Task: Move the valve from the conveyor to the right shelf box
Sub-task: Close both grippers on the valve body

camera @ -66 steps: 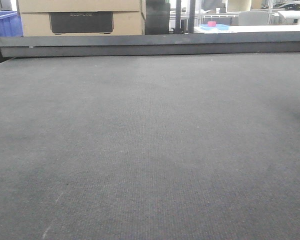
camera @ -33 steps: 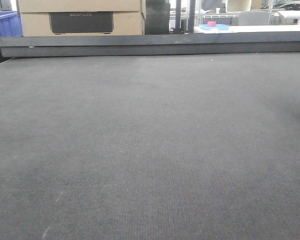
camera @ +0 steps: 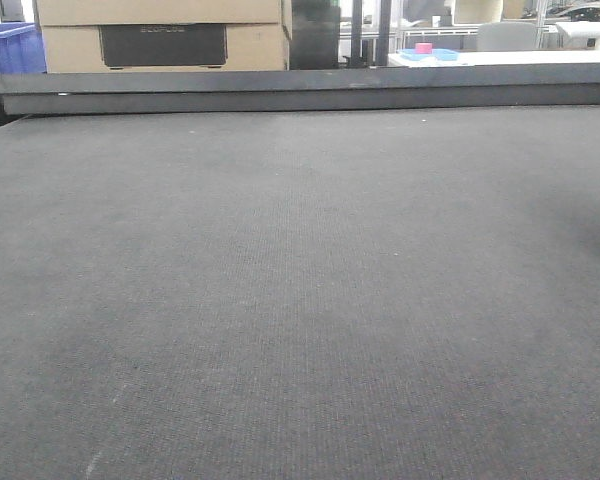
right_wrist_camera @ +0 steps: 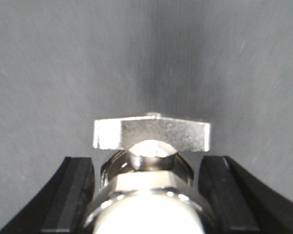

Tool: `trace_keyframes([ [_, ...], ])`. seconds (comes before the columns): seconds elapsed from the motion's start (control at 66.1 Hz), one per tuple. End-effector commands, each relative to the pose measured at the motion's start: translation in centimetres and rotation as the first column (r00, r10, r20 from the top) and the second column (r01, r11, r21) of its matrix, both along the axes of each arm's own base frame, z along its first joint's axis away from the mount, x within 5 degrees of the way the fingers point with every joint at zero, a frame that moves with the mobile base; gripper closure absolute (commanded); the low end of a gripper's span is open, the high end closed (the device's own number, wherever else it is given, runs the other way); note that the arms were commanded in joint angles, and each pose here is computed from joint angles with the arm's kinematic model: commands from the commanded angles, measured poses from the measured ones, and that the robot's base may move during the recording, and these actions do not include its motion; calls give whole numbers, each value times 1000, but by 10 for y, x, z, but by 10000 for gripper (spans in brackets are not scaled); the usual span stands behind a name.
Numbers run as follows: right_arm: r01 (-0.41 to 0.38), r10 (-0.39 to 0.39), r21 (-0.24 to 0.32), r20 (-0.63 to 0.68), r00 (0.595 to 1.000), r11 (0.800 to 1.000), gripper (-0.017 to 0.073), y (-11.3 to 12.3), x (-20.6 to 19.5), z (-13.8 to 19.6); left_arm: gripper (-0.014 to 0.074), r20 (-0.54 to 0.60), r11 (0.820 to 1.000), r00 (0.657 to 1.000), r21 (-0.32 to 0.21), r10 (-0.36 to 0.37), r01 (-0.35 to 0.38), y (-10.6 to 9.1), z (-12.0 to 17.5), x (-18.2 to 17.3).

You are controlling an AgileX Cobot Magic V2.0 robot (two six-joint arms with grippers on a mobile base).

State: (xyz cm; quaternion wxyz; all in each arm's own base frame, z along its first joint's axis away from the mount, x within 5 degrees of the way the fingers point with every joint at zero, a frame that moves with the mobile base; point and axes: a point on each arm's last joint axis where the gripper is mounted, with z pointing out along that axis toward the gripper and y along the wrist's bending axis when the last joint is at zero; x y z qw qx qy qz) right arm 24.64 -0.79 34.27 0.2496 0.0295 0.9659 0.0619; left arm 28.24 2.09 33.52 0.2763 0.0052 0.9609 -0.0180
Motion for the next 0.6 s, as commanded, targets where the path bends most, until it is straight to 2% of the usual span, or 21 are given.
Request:
trace_keyframes([
  [0.0, -5, 11, -40, 170, 985, 999, 721, 0, -10, 24, 705, 180, 999, 983, -28, 23, -18, -3, 23, -15],
  [0.151, 5, 21, -86, 299, 954, 996, 721, -2, -24, 35, 705, 368, 998, 928, -55, 55, -37, -7, 36, -43],
  [0.287, 1, 35, -107, 337, 941, 994, 721, -1, -34, 27, 705, 457, 997, 887, -50, 69, -52, -8, 31, -70],
  [0.393, 2, 33, -107, 330, 943, 994, 721, -1, -42, 15, 705, 482, 997, 873, -48, 74, -58, -10, 20, -90],
  [0.59, 11, 25, -107, 335, 942, 994, 721, -1, -47, -2, 705, 480, 997, 873, -48, 82, -67, -12, -8, -116],
])
